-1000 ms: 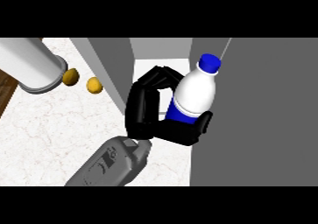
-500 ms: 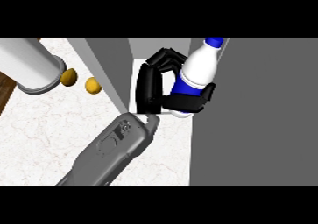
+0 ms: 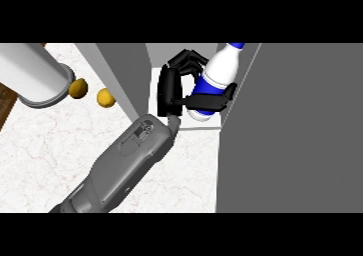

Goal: Pick up the bottled water, place it into the cabinet and close the cabinet

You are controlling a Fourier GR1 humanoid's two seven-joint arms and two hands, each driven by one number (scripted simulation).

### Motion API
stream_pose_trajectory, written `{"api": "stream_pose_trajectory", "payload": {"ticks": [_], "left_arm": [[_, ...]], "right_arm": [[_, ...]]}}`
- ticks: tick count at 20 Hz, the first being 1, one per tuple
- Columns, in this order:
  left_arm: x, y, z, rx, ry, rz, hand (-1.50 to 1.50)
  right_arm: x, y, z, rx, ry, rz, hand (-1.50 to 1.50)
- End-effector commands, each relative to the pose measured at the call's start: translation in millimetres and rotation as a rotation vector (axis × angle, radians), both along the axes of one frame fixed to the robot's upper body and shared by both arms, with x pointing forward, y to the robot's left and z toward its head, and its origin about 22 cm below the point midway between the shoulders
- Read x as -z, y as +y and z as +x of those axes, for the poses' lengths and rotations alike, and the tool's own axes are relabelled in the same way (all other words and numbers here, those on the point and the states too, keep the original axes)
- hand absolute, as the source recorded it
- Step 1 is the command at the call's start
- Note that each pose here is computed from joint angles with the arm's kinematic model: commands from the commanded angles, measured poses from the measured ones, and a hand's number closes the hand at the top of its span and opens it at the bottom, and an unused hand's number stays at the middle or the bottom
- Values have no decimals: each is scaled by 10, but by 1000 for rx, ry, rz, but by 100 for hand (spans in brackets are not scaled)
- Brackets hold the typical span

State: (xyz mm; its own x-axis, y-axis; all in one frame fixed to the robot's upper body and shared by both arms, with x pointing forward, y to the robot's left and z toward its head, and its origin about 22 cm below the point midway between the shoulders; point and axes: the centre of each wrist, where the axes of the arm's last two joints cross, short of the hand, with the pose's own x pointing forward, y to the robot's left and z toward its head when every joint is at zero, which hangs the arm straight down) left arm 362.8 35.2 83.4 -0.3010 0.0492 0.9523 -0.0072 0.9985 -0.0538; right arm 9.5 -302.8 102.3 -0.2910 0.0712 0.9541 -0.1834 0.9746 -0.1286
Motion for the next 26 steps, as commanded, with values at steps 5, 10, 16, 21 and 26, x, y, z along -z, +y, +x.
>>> {"api": "stream_pose_trajectory", "payload": {"ticks": [5,10,16,21,26], "left_arm": [[199,173,226,-96,24,-34,150],[246,280,411,-95,4,-11,150],[258,264,555,-137,-14,212,150],[218,300,646,-147,5,255,-150],[140,454,763,-165,42,263,-150]], "right_arm": [[-266,45,10,-44,-60,70,-150],[-138,78,136,-47,-35,86,-150],[-150,84,134,-56,-66,63,-150],[-191,76,28,-46,-54,75,-150],[-225,130,124,-57,-90,63,-150]]}}
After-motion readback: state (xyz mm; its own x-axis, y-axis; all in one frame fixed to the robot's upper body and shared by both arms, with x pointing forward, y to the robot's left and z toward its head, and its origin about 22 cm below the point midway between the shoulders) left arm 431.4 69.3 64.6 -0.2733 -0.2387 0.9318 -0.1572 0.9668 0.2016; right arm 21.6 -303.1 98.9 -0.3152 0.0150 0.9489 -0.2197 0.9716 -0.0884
